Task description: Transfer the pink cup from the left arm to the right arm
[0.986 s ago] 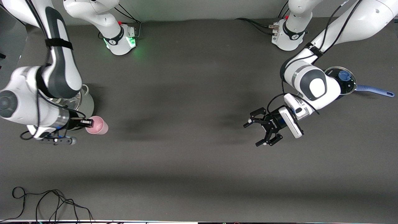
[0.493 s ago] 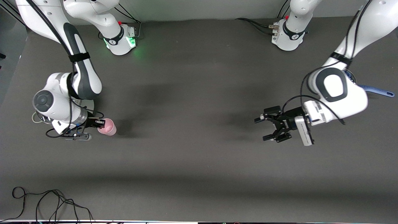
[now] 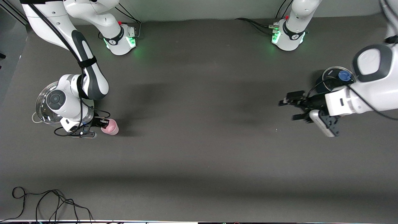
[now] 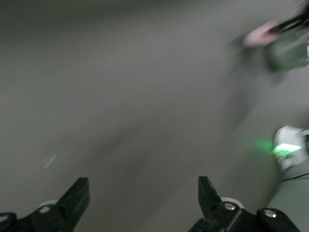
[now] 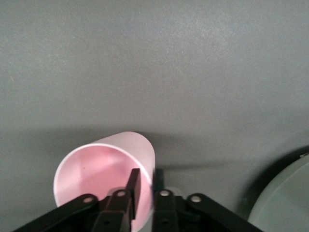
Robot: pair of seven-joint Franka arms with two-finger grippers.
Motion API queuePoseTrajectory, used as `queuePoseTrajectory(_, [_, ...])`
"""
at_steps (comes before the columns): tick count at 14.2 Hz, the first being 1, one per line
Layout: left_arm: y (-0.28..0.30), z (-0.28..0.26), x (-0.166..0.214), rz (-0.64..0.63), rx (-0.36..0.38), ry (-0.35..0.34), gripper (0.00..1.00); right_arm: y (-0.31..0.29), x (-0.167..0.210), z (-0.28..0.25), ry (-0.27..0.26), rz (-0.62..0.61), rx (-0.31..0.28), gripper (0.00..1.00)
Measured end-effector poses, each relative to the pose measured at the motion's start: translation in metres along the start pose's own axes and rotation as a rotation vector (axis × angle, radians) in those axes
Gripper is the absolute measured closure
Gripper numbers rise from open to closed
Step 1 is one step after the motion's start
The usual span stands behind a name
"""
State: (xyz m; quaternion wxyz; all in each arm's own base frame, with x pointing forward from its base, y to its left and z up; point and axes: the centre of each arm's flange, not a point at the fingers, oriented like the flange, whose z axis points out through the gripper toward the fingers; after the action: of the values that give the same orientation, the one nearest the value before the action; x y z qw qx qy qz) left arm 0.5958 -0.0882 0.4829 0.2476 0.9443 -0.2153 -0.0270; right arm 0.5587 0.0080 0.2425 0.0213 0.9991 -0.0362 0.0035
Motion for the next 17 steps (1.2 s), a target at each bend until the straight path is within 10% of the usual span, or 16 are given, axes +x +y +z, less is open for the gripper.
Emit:
queuePoseTrajectory(8, [-0.031,-0.093,-0.031,-0.29,0.354,-0.13,0.0,0.015,0.01,-0.155,-0.009,0.007,0.099,0.0])
queuePoseTrajectory(17, [-0.05,-0.12,-0.051,-0.43,0.48,-0.115,0.0,0.047,-0.012,-0.319,-0.051,-0.019,0.101,0.0])
